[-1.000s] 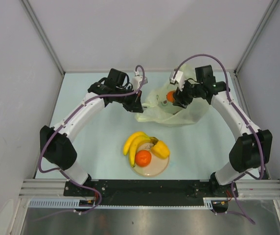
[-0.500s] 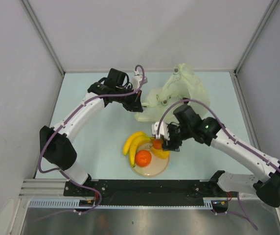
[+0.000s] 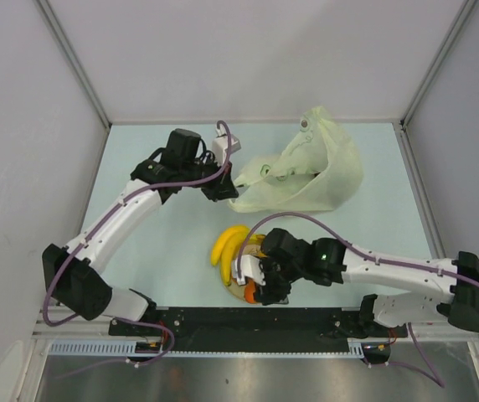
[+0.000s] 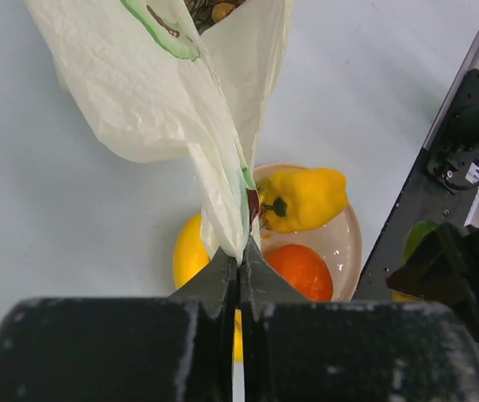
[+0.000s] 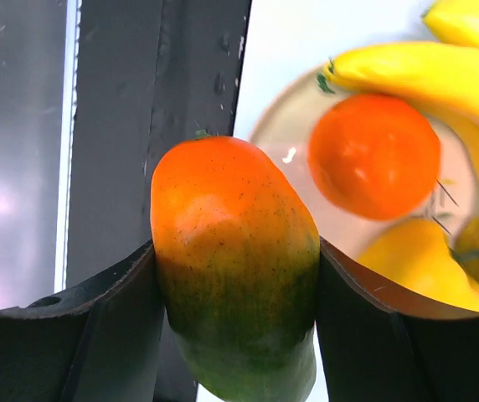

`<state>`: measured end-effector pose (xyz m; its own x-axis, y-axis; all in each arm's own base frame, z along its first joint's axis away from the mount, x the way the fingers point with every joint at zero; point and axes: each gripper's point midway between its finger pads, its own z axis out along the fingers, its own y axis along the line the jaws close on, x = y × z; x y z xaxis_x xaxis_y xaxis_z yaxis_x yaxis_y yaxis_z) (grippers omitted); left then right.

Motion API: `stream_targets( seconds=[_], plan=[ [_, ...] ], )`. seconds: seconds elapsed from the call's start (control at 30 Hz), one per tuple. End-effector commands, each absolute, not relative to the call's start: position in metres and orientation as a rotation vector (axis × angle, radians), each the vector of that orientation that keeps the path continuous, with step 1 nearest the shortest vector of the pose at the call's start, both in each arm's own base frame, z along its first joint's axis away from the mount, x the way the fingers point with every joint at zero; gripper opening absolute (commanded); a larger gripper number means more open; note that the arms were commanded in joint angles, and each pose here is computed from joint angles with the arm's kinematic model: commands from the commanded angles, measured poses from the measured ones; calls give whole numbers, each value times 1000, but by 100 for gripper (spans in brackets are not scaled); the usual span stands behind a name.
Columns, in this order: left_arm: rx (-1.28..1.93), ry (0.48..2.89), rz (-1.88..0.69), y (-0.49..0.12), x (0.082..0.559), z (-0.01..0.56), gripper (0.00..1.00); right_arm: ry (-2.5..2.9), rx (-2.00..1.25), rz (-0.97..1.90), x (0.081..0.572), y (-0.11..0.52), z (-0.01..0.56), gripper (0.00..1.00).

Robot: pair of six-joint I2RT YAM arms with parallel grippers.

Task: Take the fake fruits out of the plastic bag
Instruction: Place the fake fruit on the plate.

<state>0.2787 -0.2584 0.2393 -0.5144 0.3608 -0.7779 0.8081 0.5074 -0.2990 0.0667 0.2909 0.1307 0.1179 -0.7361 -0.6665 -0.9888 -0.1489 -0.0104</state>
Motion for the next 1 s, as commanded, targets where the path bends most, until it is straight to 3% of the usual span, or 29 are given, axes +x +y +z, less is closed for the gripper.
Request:
stream_targets(
  seconds=[0.0, 0.4, 0.53, 0.77, 0.87, 0.97],
  plan=[
    [936, 2009, -876, -253, 271, 258, 0, 1763, -1789, 703, 81, 323, 116, 0],
    [936, 1984, -862, -240, 251, 257, 0, 1751, -1791, 647, 77, 345, 83, 1],
    [931, 1974, -881, -239, 245, 254, 0, 1771, -1806, 623, 75, 339, 70, 26],
    [926, 1953, -902, -240, 241, 259, 0, 1798, -1804, 587, 77, 333, 60, 40],
    [928, 1949, -909, -241, 240, 260, 0, 1800, -1808, 584, 77, 331, 60, 50],
    [931, 1950, -912, -241, 239, 258, 0, 1792, -1825, 590, 73, 330, 61, 66]
  ],
)
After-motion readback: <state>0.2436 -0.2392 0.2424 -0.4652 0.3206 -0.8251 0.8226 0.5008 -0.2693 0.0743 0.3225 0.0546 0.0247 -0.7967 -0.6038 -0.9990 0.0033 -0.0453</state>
